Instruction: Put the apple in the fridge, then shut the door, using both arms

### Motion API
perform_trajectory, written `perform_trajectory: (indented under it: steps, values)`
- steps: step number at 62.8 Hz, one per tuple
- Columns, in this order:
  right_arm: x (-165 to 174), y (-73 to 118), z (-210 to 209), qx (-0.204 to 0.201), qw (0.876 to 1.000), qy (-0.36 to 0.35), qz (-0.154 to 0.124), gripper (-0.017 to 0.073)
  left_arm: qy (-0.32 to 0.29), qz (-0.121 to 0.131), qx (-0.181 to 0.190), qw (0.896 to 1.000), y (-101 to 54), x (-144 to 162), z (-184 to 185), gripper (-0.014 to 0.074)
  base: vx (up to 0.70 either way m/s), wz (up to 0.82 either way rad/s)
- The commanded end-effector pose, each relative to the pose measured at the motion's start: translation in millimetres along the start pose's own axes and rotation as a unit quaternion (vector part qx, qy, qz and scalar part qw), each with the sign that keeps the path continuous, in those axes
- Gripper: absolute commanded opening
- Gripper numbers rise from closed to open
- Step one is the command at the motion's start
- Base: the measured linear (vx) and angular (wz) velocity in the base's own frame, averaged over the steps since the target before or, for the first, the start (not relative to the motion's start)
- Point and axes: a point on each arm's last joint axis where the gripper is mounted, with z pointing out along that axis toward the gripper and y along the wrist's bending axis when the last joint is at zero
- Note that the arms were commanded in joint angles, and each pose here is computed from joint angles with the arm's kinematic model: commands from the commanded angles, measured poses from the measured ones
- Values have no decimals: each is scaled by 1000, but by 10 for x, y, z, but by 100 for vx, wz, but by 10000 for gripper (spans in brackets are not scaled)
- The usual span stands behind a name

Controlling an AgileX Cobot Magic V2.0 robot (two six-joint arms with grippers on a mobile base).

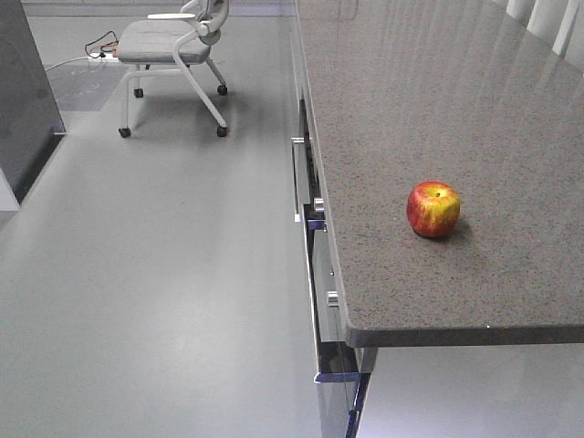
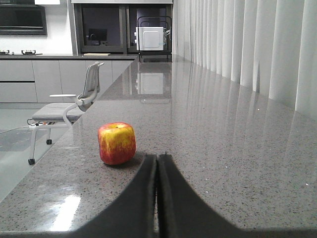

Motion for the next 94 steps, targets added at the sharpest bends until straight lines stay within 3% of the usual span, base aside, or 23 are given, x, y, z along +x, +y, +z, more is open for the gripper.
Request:
perform_trajectory:
  steps: [1,27,36,40,58,67,84,94]
  values:
    - [-29,-8,-12,6,999,-38,-3,-3,-31,-10,3,999,-2,-1,-8,-6,0,0]
    - [-63,-13,-15,8,998,-57,1,-3,-31,-10,3,999,-2,-1,-8,-6,0,0]
    - [-261,-29,-42,13,994,-102,25,-3,-31,-10,3,999,-2,-1,-8,-6,0,0]
    - [-420,-27,-59,9,995,-101,24,-3,-31,-10,3,999,-2,-1,-8,-6,0,0]
    - [-1134,-3,7,-18,1000,10,12,-3,-31,-10,3,999,-2,-1,-8,-6,0,0]
    - [-1392,3,164,-29,997,70,-8,-3,-31,-10,3,999,-2,-1,-8,-6,0,0]
    - [-1514,22,650,-51,971,231,-14,42,-31,-10,3,999,-2,-1,-8,-6,0,0]
    - [-1456,34,961,-64,952,298,-25,242,-31,-10,3,999,-2,-1,-8,-6,0,0]
